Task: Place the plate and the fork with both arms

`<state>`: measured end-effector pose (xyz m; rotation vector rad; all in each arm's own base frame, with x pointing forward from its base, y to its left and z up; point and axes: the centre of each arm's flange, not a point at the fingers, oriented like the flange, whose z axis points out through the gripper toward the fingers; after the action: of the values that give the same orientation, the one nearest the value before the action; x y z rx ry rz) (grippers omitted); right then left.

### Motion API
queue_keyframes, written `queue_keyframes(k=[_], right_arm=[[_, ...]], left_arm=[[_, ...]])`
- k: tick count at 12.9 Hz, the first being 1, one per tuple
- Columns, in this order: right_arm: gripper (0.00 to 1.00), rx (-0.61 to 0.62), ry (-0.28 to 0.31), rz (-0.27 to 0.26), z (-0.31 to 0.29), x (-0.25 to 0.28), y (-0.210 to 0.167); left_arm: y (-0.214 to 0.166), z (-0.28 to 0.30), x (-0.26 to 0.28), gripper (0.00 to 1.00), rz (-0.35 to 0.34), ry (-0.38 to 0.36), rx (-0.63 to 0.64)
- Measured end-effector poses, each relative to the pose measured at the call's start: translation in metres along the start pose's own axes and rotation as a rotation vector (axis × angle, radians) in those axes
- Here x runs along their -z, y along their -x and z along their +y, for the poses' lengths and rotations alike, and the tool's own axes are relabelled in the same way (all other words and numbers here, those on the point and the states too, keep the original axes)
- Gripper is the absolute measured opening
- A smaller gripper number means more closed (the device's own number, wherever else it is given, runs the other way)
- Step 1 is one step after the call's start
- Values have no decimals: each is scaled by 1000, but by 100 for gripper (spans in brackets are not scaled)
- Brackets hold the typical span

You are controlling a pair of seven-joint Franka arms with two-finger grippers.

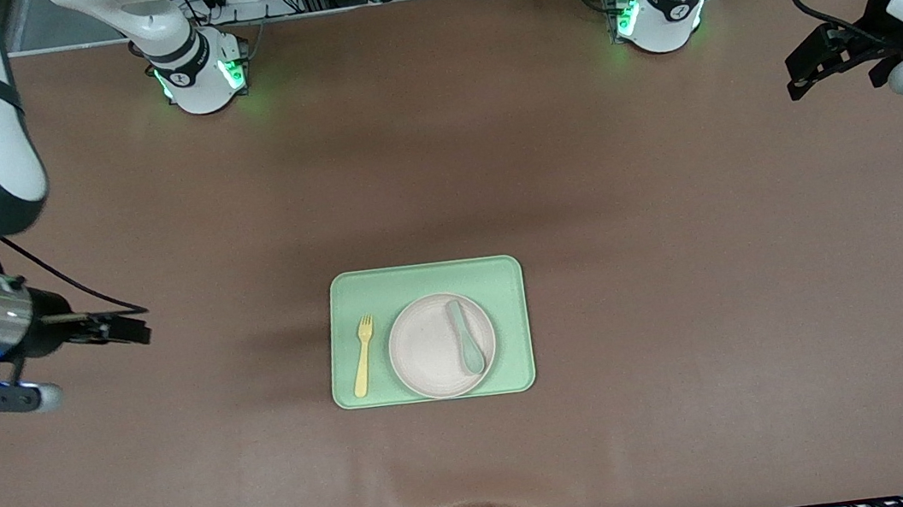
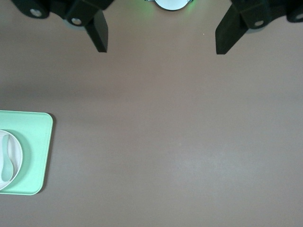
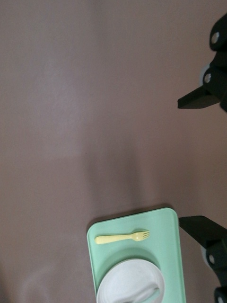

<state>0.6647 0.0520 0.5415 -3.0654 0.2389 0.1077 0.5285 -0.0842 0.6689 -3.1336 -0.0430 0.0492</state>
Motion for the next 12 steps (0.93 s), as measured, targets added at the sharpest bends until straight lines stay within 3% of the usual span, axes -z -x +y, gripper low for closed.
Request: queue_keyframes(k=[9,12], right_arm=[[100,-15,-29,87,23,104,125],[100,-12,-18,69,23,95,145]], left_arm=[[0,0,1,100,1,0,1],[0,0,1,100,1,0,0]])
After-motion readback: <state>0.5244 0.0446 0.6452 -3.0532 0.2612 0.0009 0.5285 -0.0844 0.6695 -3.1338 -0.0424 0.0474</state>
